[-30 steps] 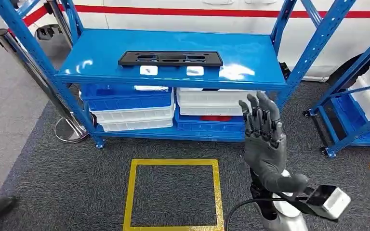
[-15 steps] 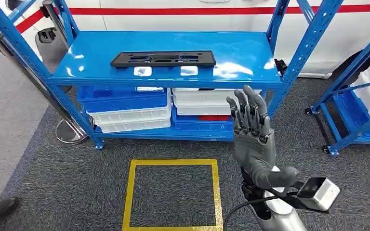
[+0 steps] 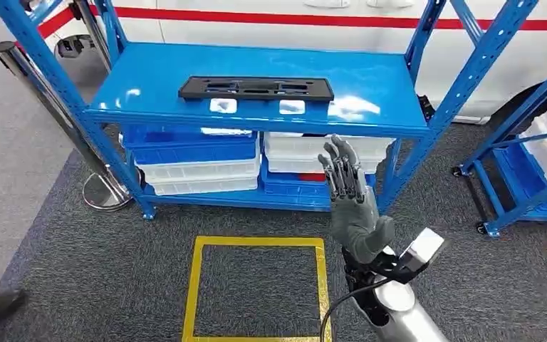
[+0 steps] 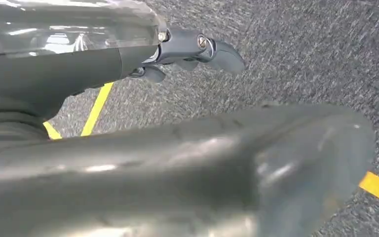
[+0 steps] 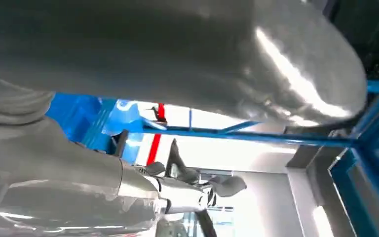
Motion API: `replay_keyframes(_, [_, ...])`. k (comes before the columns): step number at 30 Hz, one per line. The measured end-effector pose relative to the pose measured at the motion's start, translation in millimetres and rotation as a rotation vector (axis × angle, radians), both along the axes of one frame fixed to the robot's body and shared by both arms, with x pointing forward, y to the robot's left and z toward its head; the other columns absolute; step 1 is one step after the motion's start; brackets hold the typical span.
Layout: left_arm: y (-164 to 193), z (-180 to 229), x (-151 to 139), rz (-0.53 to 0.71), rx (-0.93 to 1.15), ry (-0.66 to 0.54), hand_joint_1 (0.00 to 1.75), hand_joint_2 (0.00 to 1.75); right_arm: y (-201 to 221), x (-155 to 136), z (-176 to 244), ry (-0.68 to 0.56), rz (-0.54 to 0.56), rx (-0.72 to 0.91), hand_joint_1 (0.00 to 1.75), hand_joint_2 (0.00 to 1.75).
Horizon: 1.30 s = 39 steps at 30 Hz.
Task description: Take the parts from the cabinet and place them on the table.
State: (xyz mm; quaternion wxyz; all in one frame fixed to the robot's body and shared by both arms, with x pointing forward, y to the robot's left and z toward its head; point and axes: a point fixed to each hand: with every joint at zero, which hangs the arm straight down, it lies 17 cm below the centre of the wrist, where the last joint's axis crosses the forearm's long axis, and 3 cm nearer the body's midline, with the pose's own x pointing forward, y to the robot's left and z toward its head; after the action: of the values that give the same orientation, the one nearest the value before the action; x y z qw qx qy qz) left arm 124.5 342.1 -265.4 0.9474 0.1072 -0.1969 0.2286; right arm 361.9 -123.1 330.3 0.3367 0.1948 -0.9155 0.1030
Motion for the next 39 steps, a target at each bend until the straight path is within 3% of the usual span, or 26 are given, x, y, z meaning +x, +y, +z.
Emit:
replay_keyframes(6, [-2,2,7,-0.028,0.004,-0.012,0.00,0.00,-11,18,2,-0.034,-0.122,-0.047,0.00,0.00])
replay_keyframes(26, [0,0,1,-0.036,0.010,-0.004,0.00,0.00,-7,18,-14,-0.033,-0.124,-0.103,0.00,0.00])
replay_keyframes(39, [-4,0,2,-0.045,0.011,0.004,0.00,0.00,5,-1,-25,-0.041,-0.122,-0.141,0.00,0.00])
